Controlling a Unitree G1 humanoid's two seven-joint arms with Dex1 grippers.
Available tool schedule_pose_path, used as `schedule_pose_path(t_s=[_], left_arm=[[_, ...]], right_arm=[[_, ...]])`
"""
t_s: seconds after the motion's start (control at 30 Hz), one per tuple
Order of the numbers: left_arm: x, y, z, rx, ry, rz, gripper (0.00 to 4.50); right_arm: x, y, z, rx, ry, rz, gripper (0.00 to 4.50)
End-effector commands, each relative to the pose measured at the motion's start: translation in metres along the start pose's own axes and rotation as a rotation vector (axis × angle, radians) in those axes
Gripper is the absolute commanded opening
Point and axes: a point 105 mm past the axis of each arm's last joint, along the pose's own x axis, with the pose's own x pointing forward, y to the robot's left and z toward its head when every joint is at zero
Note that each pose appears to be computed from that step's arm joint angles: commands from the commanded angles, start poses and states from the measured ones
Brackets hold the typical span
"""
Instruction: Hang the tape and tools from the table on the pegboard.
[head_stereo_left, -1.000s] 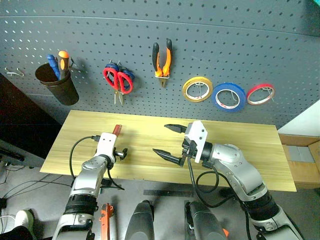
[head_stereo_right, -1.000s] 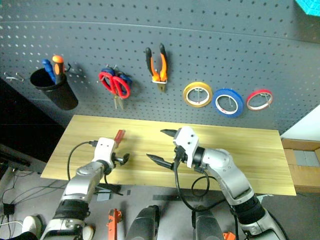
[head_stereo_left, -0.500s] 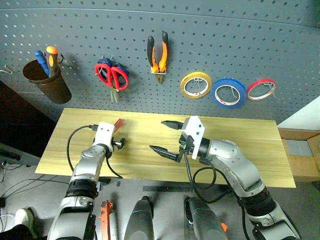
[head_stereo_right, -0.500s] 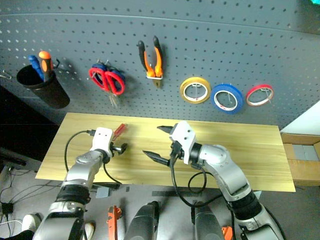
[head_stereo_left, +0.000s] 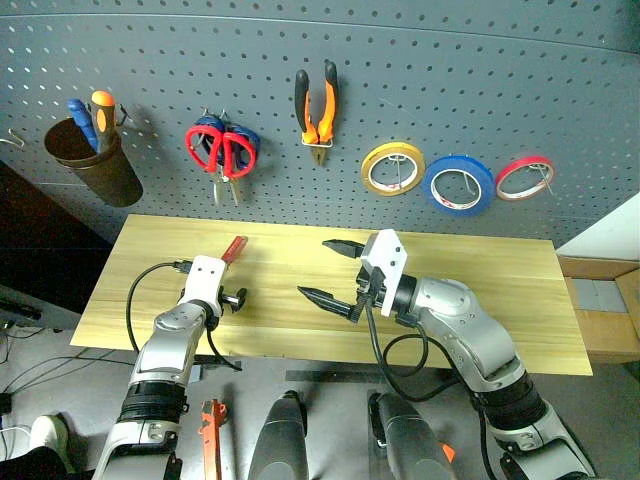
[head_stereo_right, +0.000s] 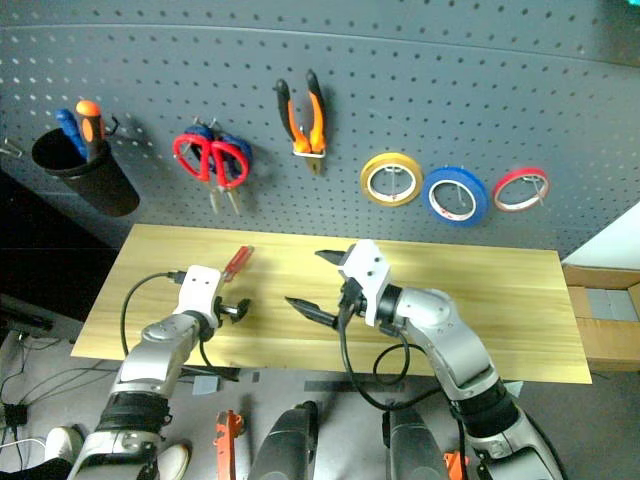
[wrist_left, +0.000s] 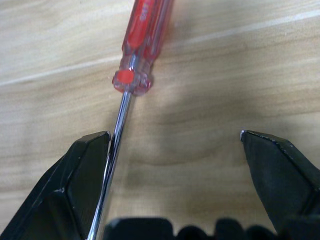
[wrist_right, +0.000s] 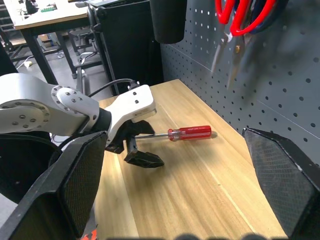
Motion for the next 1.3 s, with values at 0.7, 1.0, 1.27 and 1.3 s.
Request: schedule_pose_path(t_s=[0.7,1.0,1.27,1.3], left_arm=[[0.028,0.039,0.049,0.071,-0.055,-0.041,4.46],[0.036,0.036,0.053,0.096,-0.025,-0.122,4.46],[0.038,0.033,0.057,0.106,-0.034,-0.131,4.46],[0.038,0.033,0.057,0.108,-0.034,-0.133,4.46]], right_arm=[[0.005,-0.006,0.018,-0.035,-0.06,-0.007,4.5],[0.004,-0.009,0.018,-0.037,-0.058,-0.028,4.5],[0.001,-0.007,0.016,-0.04,-0.053,-0.022,4.5],[0.0,-0.007,0.016,-0.041,-0.052,-0.022,4.5]])
